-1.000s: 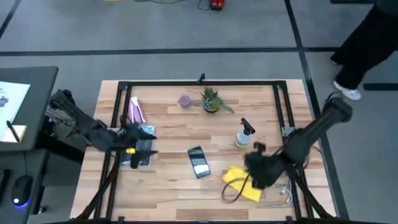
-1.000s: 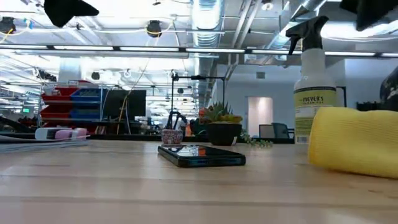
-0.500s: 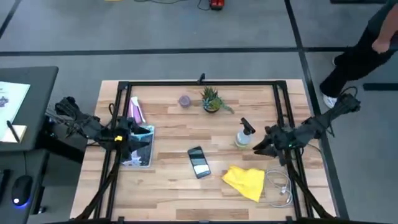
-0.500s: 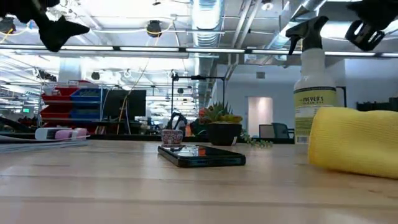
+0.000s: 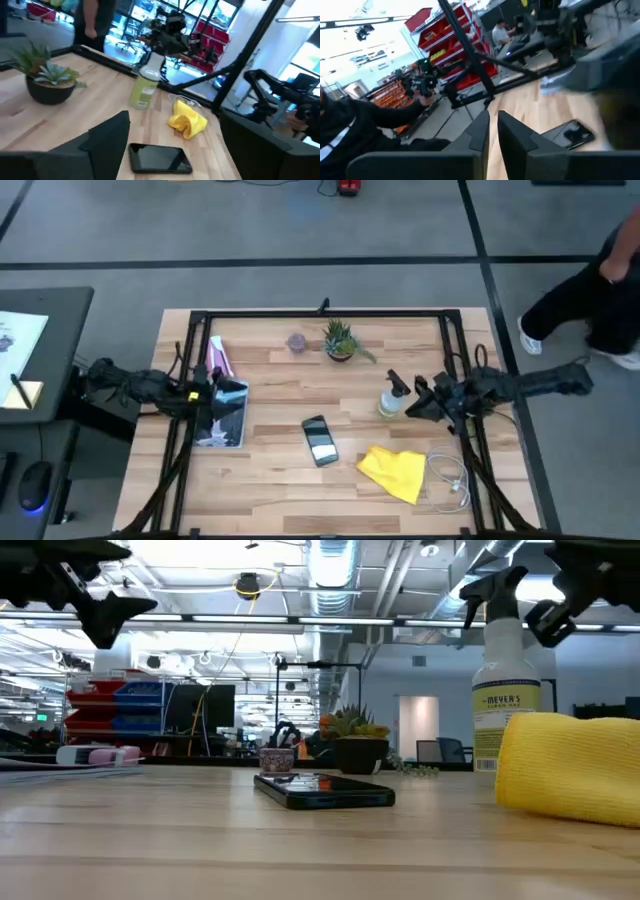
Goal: Apply microfiber cloth
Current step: Return to home position
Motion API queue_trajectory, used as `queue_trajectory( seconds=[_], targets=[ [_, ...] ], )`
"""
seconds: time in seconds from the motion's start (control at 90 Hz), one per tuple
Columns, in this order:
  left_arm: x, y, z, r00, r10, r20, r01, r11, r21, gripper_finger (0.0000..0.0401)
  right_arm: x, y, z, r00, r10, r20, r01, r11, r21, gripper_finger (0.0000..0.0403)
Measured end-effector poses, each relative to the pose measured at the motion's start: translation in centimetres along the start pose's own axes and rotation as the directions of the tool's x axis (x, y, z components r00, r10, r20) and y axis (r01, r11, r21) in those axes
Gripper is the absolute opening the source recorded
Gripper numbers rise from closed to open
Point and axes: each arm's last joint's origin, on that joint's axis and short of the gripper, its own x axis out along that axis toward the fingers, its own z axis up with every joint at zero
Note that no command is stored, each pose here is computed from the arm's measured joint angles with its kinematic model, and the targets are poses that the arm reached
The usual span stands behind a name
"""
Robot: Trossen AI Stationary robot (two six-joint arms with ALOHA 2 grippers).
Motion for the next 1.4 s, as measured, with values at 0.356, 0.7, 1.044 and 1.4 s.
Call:
queue_trajectory(
  seconds=[0.356,0.7,1.044,1.4],
  targets=[
    [0.7,2.5,-1.4,1.000,0.009,-0.026,-0.007,0.997,0.076,0.0287,-0.8,-2.2,0.2,0.995,-0.052,0.080,0.057,0.996,-0.064,0.0003],
    [0.6,2.8,-1.7,0.998,-0.003,-0.067,0.017,0.978,0.207,0.0287,-1.2,-3.2,-1.2,0.991,-0.057,0.119,0.073,0.989,-0.128,0.0001],
    [0.6,3.5,-1.9,0.986,0.159,-0.050,-0.139,0.949,0.284,0.0287,-1.1,-3.2,-1.2,0.987,-0.086,0.138,0.113,0.972,-0.205,0.0001],
    [0.2,4.5,-2.6,0.919,0.382,-0.097,-0.336,0.888,0.313,0.0287,-1.1,-4.1,-3.5,0.981,-0.175,-0.080,0.173,0.984,-0.036,0.0001]
  ],
)
